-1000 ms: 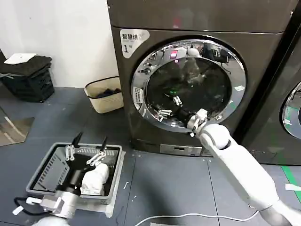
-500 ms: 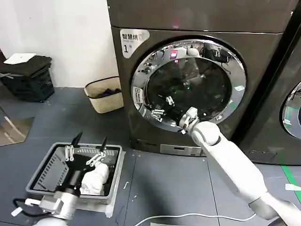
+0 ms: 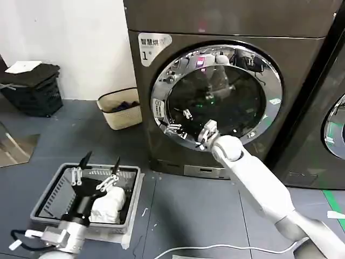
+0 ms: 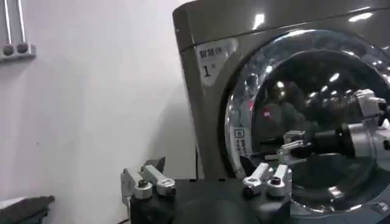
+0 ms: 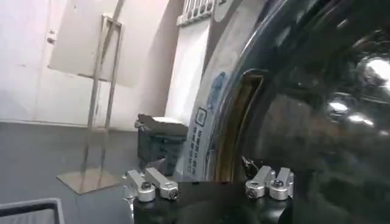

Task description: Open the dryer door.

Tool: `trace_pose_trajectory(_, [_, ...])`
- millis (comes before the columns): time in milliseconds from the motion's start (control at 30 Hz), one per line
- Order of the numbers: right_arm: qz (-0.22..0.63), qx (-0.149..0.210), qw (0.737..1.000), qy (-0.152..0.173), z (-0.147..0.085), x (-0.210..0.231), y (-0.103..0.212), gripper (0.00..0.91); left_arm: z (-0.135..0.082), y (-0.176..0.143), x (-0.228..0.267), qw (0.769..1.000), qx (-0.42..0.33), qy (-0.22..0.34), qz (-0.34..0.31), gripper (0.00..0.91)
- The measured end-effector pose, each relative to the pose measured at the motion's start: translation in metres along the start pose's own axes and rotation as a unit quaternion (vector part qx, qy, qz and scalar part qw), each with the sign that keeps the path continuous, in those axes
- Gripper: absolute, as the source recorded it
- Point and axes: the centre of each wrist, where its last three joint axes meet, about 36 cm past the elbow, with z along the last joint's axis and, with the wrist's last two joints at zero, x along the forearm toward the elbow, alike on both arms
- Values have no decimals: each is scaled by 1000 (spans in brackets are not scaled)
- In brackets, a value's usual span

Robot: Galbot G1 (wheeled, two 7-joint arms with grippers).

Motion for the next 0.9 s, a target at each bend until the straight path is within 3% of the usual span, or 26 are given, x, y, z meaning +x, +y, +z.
trace_pose_trajectory(467, [-30, 1, 1000, 0, -5, -18, -1, 907, -1, 2, 3, 1000, -1, -3, -3, 907])
trace_pose_trajectory(900, [-78, -3, 997, -10, -3, -7, -5, 907, -2, 5, 1, 1000, -3, -5, -3, 907])
